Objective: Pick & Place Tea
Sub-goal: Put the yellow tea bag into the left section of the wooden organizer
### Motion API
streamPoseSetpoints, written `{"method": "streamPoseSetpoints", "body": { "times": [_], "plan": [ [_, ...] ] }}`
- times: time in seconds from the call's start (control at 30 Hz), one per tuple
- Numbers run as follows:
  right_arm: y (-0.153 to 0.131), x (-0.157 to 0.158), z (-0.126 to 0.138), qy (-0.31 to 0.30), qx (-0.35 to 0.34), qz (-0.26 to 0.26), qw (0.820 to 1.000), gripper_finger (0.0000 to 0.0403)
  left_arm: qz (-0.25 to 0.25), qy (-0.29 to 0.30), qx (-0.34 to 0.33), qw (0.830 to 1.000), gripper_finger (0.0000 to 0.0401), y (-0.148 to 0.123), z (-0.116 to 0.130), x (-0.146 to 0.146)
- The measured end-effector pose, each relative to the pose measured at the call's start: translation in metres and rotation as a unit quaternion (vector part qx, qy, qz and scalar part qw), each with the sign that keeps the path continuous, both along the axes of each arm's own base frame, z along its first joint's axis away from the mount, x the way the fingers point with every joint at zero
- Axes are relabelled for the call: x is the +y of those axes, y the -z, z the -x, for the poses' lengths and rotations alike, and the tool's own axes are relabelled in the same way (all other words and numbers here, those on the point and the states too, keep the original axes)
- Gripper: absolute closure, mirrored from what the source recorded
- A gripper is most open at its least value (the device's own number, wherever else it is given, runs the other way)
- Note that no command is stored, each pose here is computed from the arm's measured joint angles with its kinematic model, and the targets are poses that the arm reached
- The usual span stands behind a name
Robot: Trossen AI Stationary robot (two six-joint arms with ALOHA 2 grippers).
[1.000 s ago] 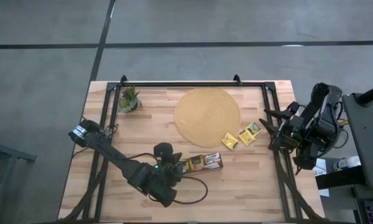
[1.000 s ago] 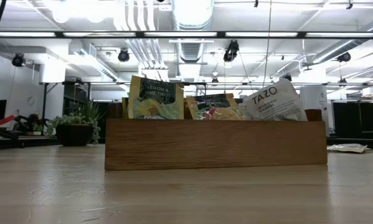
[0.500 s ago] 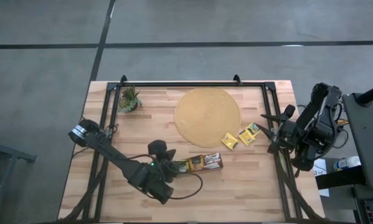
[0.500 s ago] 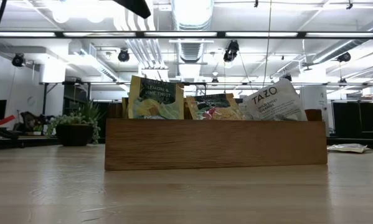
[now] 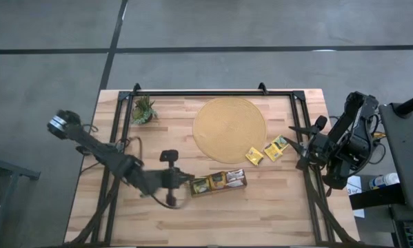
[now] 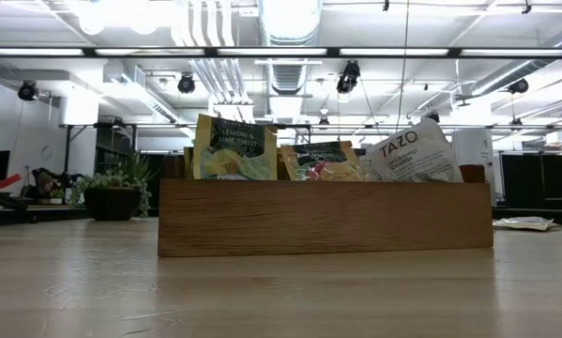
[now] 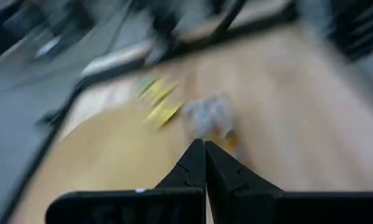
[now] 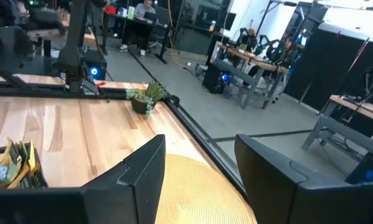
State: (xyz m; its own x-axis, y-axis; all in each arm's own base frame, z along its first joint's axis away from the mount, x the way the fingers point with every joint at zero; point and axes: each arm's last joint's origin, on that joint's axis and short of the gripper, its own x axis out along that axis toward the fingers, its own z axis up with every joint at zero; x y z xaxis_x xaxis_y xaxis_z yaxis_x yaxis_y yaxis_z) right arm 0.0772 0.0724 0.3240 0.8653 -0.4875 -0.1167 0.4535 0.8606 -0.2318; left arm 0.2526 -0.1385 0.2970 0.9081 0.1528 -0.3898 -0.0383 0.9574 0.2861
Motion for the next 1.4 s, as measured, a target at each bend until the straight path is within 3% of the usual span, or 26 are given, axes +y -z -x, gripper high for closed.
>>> {"method": "streamPoseSetpoints", "body": {
  "times": [0.13,0.33,0.5,0.57,0.8,0.97,1.1,1.27,1.4],
  "plan": [
    [0.0,0.0,0.0,0.002,-0.006,0.003,1.0,0.0211,0.05,0.097,-0.092,0.99,0.0401,0.012,0.014,0.028],
    [0.0,0.0,0.0,0.002,-0.008,0.006,1.0,0.0211,0.141,0.053,-0.073,0.986,0.0401,0.044,0.027,0.082],
    [-0.001,0.0,0.0,0.004,-0.012,0.021,1.0,0.0211,0.203,0.171,-0.122,0.956,0.0401,0.05,0.039,0.101],
    [-0.001,-0.001,0.0,0.004,-0.011,0.03,0.999,0.0211,0.206,0.188,-0.15,0.948,0.0401,0.052,0.045,0.105],
    [0.007,-0.008,0.004,0.011,-0.019,0.081,0.996,0.0211,0.193,0.189,-0.188,0.944,0.0401,0.046,0.062,0.11],
    [0.006,-0.027,0.017,0.005,-0.04,0.05,0.998,0.0211,0.175,0.191,-0.184,0.948,0.0401,0.045,0.067,0.111],
    [0.011,-0.037,0.03,-0.05,-0.049,0.037,0.997,0.0211,0.164,0.187,-0.185,0.951,0.0401,0.045,0.068,0.114],
    [0.015,-0.057,0.046,-0.192,-0.06,0.008,0.98,0.0211,0.162,0.171,-0.188,0.954,0.0401,0.045,0.067,0.12],
    [0.02,-0.069,0.048,-0.192,-0.061,-0.005,0.979,0.0211,0.167,0.164,-0.183,0.955,0.0401,0.046,0.066,0.122]
  ]
}}
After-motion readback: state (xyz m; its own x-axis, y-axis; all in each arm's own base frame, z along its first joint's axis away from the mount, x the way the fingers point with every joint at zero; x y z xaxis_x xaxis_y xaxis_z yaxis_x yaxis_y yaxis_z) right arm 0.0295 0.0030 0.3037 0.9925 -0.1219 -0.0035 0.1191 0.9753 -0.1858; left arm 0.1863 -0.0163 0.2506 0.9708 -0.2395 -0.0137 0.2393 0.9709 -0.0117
